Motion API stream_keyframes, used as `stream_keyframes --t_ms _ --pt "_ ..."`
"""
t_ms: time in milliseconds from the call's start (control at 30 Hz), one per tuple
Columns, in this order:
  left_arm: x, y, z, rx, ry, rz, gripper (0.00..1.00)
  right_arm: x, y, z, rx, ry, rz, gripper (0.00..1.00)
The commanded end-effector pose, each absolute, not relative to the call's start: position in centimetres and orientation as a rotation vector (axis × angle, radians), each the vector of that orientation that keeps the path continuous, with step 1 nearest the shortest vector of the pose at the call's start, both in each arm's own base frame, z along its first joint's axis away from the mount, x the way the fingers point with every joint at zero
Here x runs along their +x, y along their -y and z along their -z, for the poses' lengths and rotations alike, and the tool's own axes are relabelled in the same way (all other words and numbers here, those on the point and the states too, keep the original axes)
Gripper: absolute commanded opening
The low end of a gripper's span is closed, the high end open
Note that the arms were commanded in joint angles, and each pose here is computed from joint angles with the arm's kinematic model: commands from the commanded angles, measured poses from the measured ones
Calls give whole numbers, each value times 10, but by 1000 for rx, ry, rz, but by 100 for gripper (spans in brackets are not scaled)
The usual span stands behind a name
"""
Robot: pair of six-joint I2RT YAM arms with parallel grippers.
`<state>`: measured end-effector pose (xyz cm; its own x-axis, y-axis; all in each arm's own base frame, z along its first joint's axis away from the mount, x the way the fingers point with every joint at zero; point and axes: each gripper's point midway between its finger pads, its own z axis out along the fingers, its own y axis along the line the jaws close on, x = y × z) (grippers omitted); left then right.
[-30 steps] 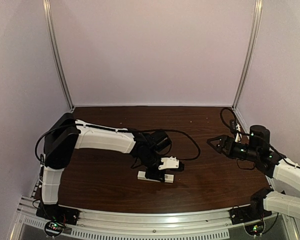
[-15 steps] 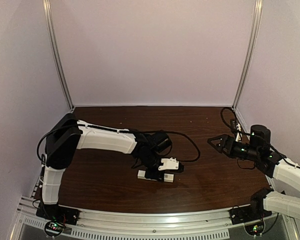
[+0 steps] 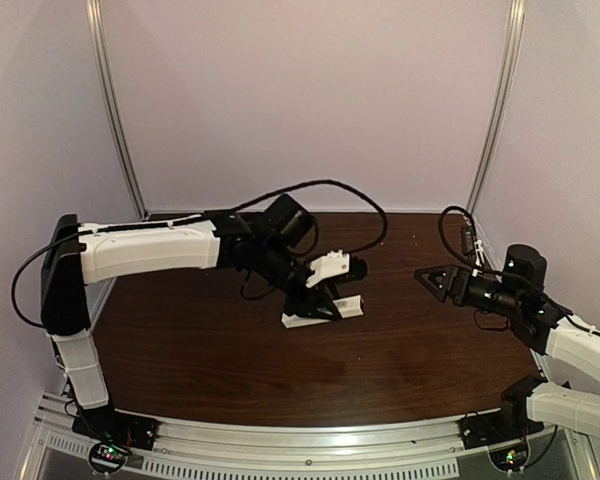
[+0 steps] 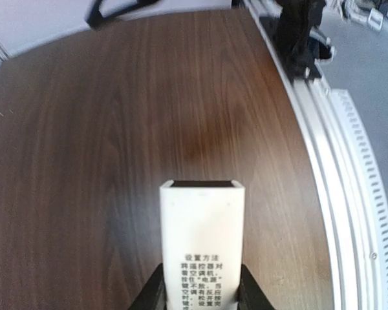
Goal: Load the batteries into the remote control
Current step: Pick up the remote control from the center of the board, then pass from the left arm to the right
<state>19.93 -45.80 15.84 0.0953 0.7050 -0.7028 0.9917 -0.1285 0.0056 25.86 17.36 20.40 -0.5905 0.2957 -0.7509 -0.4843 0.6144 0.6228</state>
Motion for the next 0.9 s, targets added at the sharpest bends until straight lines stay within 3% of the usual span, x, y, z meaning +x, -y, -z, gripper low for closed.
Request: stream_keyframes --t_ms 0,133,367,867 --pt "189 461 -257 1691 -1422 1047 15 244 -187 -286 -335 -1637 -1161 91" --pt "171 453 -305 1610 -1277 1185 15 225 -195 -326 -437 -1512 -1206 90" --pt "150 441 -366 1496 -1084 1324 14 189 -221 -372 -603 -1340 -1299 80" --pt "153 442 -370 1390 -1115 1406 11 166 -303 -394 -835 -1290 -1255 71"
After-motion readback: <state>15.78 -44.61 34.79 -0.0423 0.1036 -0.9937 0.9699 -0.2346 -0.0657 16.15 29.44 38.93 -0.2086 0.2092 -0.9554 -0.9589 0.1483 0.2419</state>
